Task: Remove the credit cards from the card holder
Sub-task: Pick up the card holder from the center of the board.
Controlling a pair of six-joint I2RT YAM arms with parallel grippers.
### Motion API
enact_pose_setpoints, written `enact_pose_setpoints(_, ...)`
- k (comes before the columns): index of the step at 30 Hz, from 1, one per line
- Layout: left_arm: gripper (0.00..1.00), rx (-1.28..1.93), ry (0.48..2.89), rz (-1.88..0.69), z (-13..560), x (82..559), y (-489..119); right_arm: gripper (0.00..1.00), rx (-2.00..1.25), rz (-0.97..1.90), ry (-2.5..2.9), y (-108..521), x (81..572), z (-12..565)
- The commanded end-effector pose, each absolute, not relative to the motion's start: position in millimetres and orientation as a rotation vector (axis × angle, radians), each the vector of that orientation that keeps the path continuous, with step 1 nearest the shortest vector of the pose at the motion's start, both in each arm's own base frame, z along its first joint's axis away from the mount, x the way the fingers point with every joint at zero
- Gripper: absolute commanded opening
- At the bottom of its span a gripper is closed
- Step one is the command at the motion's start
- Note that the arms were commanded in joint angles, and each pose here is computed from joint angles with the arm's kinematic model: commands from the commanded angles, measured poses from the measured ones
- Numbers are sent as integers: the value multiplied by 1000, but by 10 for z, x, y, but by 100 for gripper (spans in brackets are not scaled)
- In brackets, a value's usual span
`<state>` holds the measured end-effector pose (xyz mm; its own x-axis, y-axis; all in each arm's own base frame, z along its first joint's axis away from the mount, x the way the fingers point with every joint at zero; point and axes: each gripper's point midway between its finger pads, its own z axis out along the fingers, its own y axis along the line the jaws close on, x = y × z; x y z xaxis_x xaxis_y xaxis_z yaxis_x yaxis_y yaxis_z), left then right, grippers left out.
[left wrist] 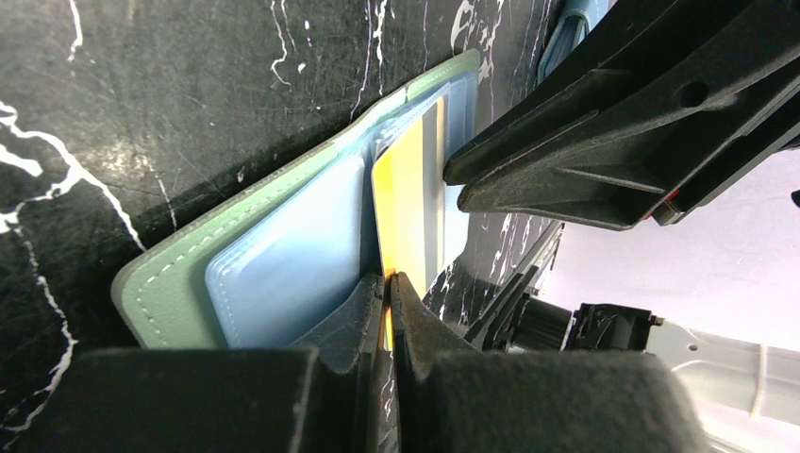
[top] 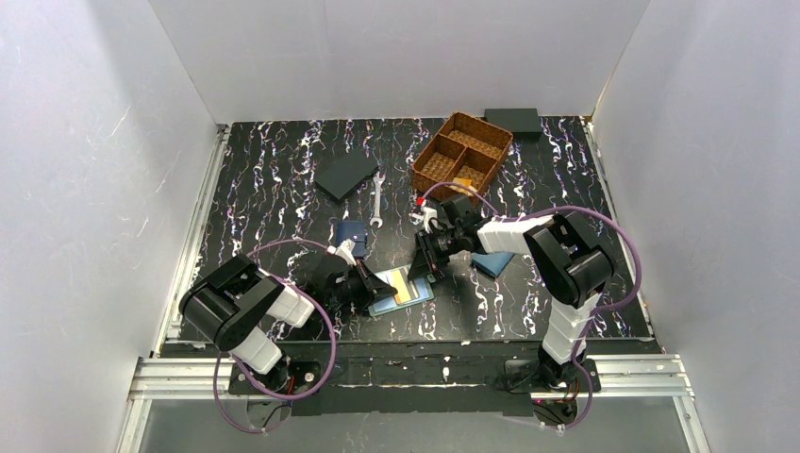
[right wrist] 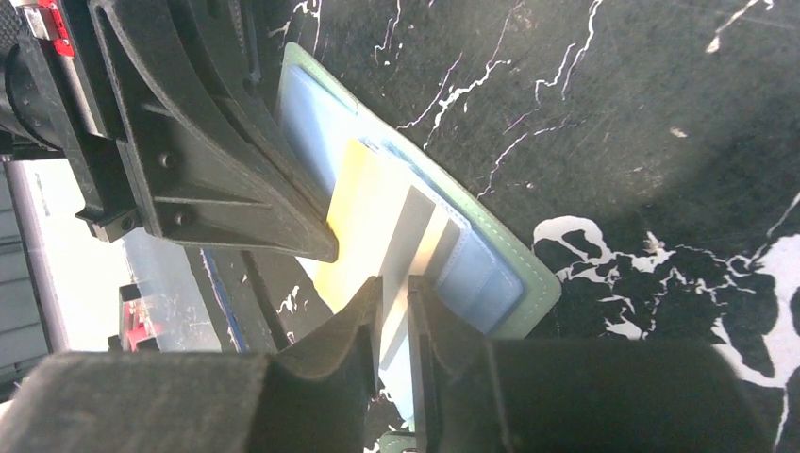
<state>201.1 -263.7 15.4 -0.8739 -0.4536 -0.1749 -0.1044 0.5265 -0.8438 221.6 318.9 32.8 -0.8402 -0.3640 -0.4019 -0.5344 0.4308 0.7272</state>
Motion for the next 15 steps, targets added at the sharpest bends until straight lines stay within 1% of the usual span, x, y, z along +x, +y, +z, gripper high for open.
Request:
enact_pose_setpoints(1, 0, -366, 2449, -1178, -28, 1950, -2499, 28, -829, 1290, 2520, 3080, 2219, 294)
enact_pose_setpoints(6, 0, -305, 2457, -1190, -24, 1919, -2516, 35, -874, 1312, 2450, 3066, 2264, 439)
enact_pose_setpoints(9, 0, -268, 2460, -1190, -20, 1905, -2520, 39, -931, 1376, 2381, 3067, 2251, 576)
enact_pose_setpoints(11, 0, -247, 2462, -1182, -20, 1897, -2513, 45, -1005, 1444, 2301, 3058, 2201, 689)
enact_pose_setpoints(15, 0, -210, 2462, -1165, 11, 1893, -2500, 51, -1119, 1508, 2167, 3037, 2128, 863)
